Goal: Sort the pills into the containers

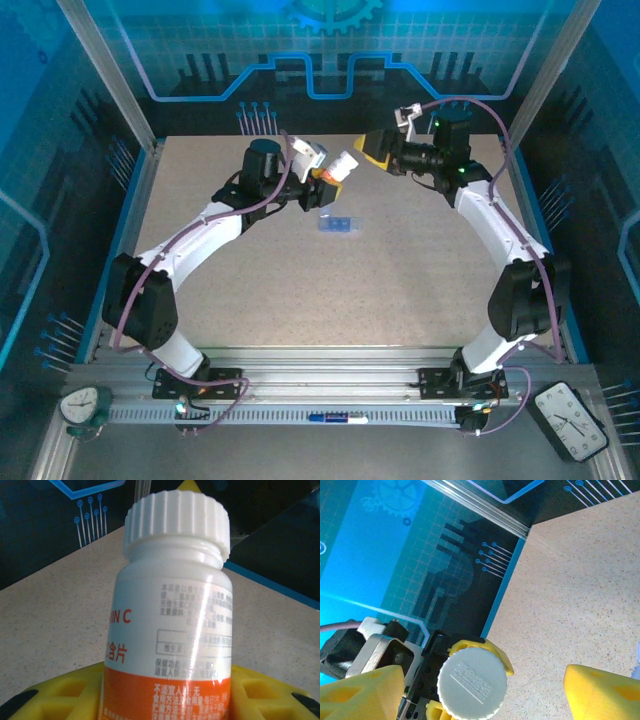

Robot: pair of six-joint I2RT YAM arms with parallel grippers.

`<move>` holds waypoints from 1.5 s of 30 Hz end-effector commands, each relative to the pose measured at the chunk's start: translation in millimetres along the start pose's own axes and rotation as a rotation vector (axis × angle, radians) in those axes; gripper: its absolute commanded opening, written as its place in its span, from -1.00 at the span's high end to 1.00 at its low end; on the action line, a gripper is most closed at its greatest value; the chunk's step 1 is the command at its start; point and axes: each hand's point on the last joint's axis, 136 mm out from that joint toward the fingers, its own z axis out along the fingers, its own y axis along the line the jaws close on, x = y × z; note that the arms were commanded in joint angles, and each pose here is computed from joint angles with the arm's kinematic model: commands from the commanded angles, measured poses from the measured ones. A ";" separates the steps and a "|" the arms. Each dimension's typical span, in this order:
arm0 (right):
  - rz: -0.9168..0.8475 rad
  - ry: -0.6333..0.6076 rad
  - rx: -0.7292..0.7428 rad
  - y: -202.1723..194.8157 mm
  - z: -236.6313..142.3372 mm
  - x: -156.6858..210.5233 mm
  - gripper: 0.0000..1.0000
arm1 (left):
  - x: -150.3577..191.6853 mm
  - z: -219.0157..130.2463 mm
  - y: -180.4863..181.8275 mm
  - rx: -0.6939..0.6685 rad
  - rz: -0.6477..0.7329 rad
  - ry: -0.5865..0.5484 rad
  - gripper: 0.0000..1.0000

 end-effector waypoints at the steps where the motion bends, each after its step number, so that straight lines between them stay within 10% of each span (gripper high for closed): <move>1: 0.059 0.009 0.059 7.5 6.9 -1.3 -0.67 | -16.8 -5.7 5.3 -0.038 0.073 -0.026 1.00; 15: 0.064 0.112 0.116 7.4 37.6 22.0 -0.50 | -16.7 -4.5 4.7 -0.042 0.080 -0.023 1.00; 25: 0.059 0.129 0.104 7.1 37.5 28.8 0.17 | -17.0 -4.6 4.1 -0.044 0.073 -0.028 1.00; 45: -0.241 -0.051 -0.001 3.8 -6.8 -10.7 0.20 | -37.9 -18.6 0.0 0.075 -0.073 -0.139 1.00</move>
